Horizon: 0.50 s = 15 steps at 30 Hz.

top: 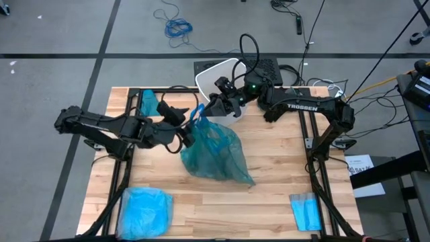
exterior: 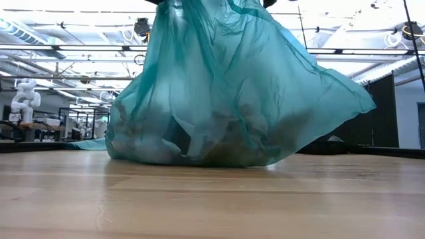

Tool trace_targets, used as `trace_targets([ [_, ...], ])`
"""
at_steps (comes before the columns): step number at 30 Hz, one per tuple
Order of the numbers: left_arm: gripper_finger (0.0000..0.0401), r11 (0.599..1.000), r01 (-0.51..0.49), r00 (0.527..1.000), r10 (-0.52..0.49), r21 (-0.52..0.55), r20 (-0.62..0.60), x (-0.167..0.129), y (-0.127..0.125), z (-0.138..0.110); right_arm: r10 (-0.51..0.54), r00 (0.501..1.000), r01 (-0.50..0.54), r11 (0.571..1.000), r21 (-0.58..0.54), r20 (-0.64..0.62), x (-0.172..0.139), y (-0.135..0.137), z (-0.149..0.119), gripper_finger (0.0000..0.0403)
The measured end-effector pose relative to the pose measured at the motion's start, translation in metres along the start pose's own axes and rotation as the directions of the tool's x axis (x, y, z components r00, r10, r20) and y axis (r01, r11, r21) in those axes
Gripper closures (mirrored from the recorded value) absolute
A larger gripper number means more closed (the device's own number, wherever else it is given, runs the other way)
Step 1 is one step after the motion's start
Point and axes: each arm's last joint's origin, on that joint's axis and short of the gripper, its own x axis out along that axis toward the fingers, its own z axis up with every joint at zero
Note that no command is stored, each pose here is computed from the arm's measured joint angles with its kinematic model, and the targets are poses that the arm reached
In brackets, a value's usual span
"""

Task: Place trash/remove bag and relplace
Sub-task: Close the blue trash bag

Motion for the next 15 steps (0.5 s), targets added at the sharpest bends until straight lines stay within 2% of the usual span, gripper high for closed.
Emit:
trace_targets([
  [4,0.018,1.0,-0.013,1.0,0.013,0.006,0.027,0.012,-0.001,0.005,0.0,1.0,0.0,1.0,0.0,0.0,0.0,0.0,0.0,0.0403],
  [8,0.018,0.999,0.048,0.997,-0.047,-0.008,0.062,0.017,-0.005,0.011,-0.001,1.0,0.001,1.0,0.003,-0.003,0.001,0.0,-0.001,0.0403],
  [15,0.018,0.999,0.045,0.999,-0.045,0.024,0.005,0.017,-0.005,0.004,-0.014,1.0,0.014,1.0,0.014,-0.016,0.001,-0.001,-0.002,0.0403],
])
